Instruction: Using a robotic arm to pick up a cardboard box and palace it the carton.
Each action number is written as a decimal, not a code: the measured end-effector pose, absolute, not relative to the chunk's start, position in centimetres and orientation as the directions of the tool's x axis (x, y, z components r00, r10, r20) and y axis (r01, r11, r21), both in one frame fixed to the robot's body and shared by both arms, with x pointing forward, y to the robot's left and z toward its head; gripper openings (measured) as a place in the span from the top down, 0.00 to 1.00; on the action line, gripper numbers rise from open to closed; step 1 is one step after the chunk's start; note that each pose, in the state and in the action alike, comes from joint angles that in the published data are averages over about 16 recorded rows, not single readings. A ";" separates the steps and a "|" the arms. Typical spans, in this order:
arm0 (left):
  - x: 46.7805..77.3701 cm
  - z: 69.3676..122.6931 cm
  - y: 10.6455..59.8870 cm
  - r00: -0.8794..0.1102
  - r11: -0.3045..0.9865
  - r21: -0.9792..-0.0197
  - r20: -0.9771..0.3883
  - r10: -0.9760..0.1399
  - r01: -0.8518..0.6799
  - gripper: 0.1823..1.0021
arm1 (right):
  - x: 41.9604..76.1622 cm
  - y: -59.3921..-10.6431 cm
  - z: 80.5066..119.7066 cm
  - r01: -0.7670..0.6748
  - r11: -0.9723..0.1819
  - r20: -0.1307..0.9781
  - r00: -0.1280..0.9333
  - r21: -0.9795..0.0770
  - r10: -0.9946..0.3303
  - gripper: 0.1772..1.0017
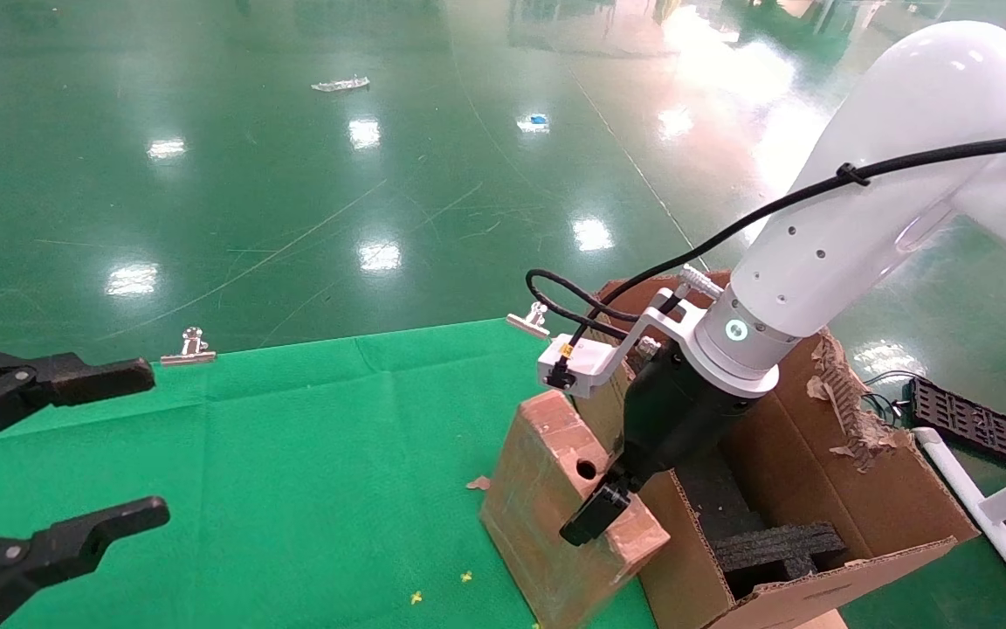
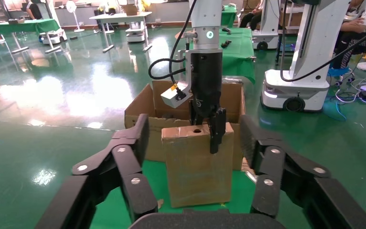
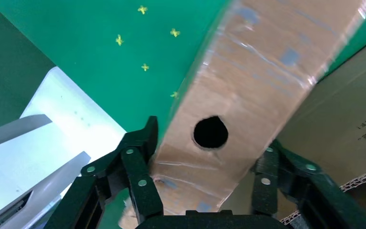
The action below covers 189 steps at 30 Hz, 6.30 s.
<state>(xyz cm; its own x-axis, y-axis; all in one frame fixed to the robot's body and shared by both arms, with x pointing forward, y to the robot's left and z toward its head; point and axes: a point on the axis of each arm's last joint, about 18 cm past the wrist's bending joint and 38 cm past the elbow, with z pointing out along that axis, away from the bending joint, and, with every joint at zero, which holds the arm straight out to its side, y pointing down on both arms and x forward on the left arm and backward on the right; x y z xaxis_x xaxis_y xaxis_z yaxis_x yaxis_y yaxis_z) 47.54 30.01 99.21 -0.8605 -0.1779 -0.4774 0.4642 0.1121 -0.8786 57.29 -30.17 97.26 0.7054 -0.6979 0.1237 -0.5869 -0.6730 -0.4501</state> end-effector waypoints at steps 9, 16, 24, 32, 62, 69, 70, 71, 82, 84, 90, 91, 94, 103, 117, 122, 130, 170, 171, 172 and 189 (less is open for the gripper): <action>47.5 99.2 30.0 -0.861 0.112 -0.879 -0.477 -0.178 0.464 0.52 | 57.1 -31.1 100.4 -0.484 -0.653 0.166 0.715 -0.582 -0.679 0.59; 47.5 99.2 30.0 -0.861 0.112 -0.879 -0.477 -0.178 0.464 0.71 | 56.7 -34.8 107.2 -0.326 -0.571 0.260 0.650 -0.754 -0.714 0.74; 47.5 99.2 30.0 -0.861 0.112 -0.879 -0.477 -0.178 0.464 0.87 | 55.2 -43.0 113.5 -0.219 -0.450 0.317 0.457 -0.866 -0.831 0.80; 47.5 99.2 30.0 -0.861 0.112 -0.879 -0.477 -0.178 0.464 0.96 | 54.0 -50.9 112.1 -0.321 -0.336 0.247 0.288 -0.886 -0.925 0.81; 47.5 99.2 30.0 -0.861 0.112 -0.879 -0.477 -0.178 0.464 0.65 | 53.2 -58.2 99.2 -0.766 -0.066 0.045 0.048 -0.639 -0.998 0.83; 47.5 99.2 30.0 -0.861 0.112 -0.879 -0.477 -0.178 0.464 0.46 | 53.5 -58.4 98.1 -0.804 -0.032 0.050 0.002 -0.594 -0.999 0.83; 47.5 99.2 30.0 -0.861 0.112 -0.879 -0.477 -0.178 0.464 0.44 | 53.7 -58.4 98.0 -0.806 -0.027 0.051 -0.005 -0.591 -0.999 0.83; 47.5 99.2 30.0 -0.861 0.112 -0.879 -0.477 -0.178 0.464 0.41 | 53.8 -58.4 97.8 -0.808 -0.022 0.052 -0.011 -0.589 -0.999 0.83; 47.5 99.2 30.0 -0.861 0.112 -0.879 -0.477 -0.178 0.464 0.14 | 56.9 -57.5 95.3 -0.816 -0.005 0.084 -0.054 -0.578 -0.995 0.84; 47.5 99.2 30.0 -0.861 0.112 -0.879 -0.477 -0.178 0.464 0.11 | 57.6 -57.3 94.8 -0.814 -0.009 0.094 -0.056 -0.580 -0.994 0.84; 47.5 99.2 30.0 -0.861 0.112 -0.879 -0.477 -0.178 0.464 0.05 | 59.6 -56.6 92.7 -0.809 -0.026 0.120 -0.055 -0.588 -0.991 0.84; 47.5 99.2 30.0 -0.861 0.112 -0.879 -0.477 -0.178 0.464 0.04 | 59.9 -56.6 92.3 -0.807 -0.029 0.124 -0.055 -0.589 -0.991 0.84; 47.5 99.2 30.0 -0.861 0.112 -0.879 -0.477 -0.178 0.464 0.02 | 60.6 -56.4 91.2 -0.805 -0.035 0.134 -0.056 -0.592 -0.989 0.85; 47.5 99.2 30.0 -0.861 0.112 -0.879 -0.477 -0.178 0.464 0.00 | 61.8 -56.2 88.3 -0.794 -0.050 0.144 -0.048 -0.605 -0.988 0.85; 47.5 99.2 30.0 -0.861 0.112 -0.879 -0.477 -0.178 0.464 0.00 | 61.9 -56.4 87.2 -0.787 -0.062 0.144 -0.035 -0.614 -0.989 0.82; 47.5 99.2 30.0 -0.861 0.112 -0.879 -0.477 -0.178 0.464 0.00 | 62.0 -56.4 87.2 -0.785 -0.067 0.148 -0.031 -0.616 -0.989 0.78; 47.5 99.2 30.0 -0.861 0.112 -0.879 -0.477 -0.178 0.464 0.00 | 62.1 -56.4 87.5 -0.777 -0.074 0.152 -0.028 -0.625 -0.988 0.64; 47.6 99.2 30.0 -0.861 0.111 -0.879 -0.477 -0.178 0.464 0.00 | 58.5 -54.1 108.2 -0.246 -0.221 0.157 0.256 -0.944 -0.954 0.00; 47.6 99.2 30.0 -0.861 0.111 -0.879 -0.477 -0.178 0.464 0.00 | 58.7 -53.6 108.0 -0.240 -0.227 0.158 0.276 -0.944 -0.948 0.00; 47.6 99.2 30.0 -0.861 0.111 -0.879 -0.477 -0.178 0.464 0.00 | 58.9 -53.0 107.9 -0.231 -0.232 0.159 0.297 -0.945 -0.942 0.00; 47.6 99.2 30.0 -0.861 0.111 -0.879 -0.477 -0.178 0.464 0.00 | 60.0 -42.4 104.1 -0.044 -0.301 0.202 0.650 -0.953 -0.733 0.00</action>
